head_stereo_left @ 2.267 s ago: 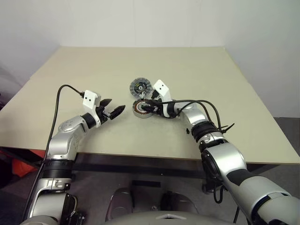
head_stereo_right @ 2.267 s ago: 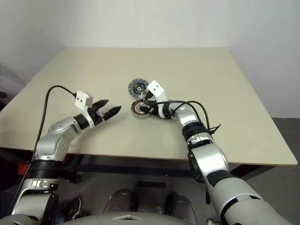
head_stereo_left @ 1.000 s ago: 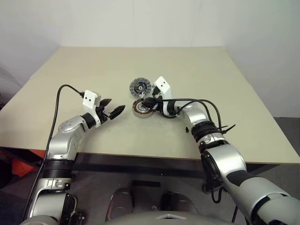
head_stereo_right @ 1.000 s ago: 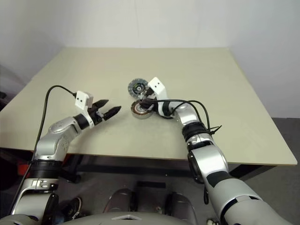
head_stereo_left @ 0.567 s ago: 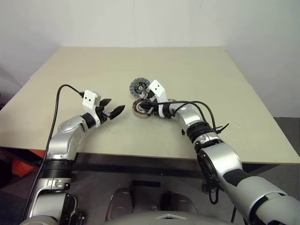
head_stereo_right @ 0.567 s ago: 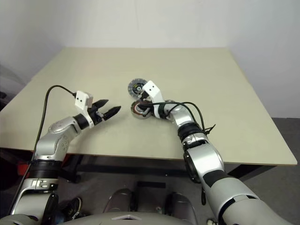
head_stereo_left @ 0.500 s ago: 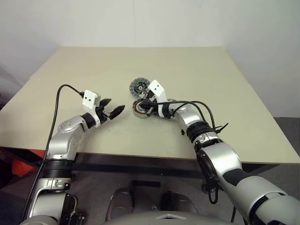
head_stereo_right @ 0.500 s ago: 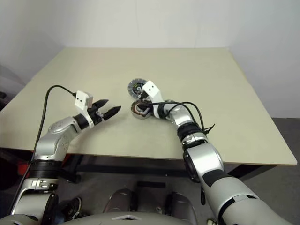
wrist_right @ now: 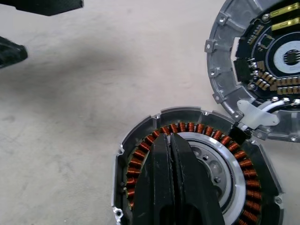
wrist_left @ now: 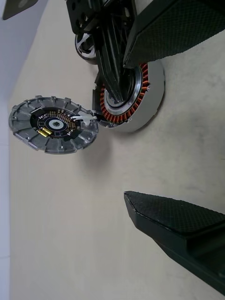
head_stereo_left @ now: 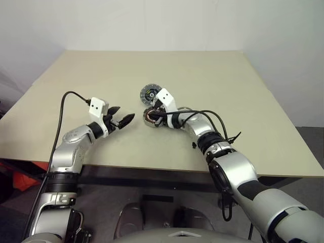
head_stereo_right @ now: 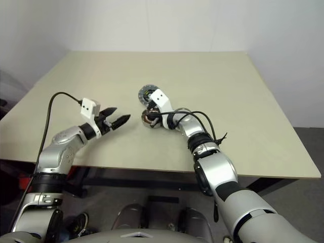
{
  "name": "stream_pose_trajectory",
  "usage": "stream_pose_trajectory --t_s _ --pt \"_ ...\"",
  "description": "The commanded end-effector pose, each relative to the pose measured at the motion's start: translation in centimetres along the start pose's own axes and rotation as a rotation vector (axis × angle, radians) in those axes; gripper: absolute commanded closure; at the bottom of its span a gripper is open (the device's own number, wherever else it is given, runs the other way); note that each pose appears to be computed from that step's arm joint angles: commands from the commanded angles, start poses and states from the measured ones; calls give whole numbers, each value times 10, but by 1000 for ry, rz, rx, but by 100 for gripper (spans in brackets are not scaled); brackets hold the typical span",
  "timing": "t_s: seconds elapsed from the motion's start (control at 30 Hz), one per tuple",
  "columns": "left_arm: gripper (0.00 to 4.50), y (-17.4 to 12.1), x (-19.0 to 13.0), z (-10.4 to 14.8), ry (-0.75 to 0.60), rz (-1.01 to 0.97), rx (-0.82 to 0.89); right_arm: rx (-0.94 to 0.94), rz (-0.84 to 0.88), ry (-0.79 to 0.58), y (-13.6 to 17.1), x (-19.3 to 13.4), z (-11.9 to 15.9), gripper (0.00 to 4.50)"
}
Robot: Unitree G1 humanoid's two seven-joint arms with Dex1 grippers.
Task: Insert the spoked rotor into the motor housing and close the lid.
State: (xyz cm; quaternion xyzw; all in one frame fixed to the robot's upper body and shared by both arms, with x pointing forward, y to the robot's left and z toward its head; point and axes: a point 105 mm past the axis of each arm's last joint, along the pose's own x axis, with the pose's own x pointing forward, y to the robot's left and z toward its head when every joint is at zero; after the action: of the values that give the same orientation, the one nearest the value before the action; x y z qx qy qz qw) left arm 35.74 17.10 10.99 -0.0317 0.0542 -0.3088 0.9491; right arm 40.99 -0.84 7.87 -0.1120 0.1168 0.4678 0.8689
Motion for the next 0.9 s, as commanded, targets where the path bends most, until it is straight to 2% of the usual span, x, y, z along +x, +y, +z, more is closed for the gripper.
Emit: stream_pose_trajectory --t_s 0.03,0.23,0.57,0.8,0.9 --pt "0 -1 -2 16 -44 -2 44 -29 -7 -36 -3 0 13 444" --pt "0 -3 -2 14 -41 -4 40 -38 -4 -96 -8 -3 33 444" --pt "0 -3 -2 15 -42 -7 40 -24 -66 -59 -16 -3 24 444" --pt "0 -2 -4 15 -42 3 41 -15 -67 -4 -10 -1 2 444" --pt "0 -2 -5 15 -41 7 40 -15 -74 -18 -13 -2 7 444"
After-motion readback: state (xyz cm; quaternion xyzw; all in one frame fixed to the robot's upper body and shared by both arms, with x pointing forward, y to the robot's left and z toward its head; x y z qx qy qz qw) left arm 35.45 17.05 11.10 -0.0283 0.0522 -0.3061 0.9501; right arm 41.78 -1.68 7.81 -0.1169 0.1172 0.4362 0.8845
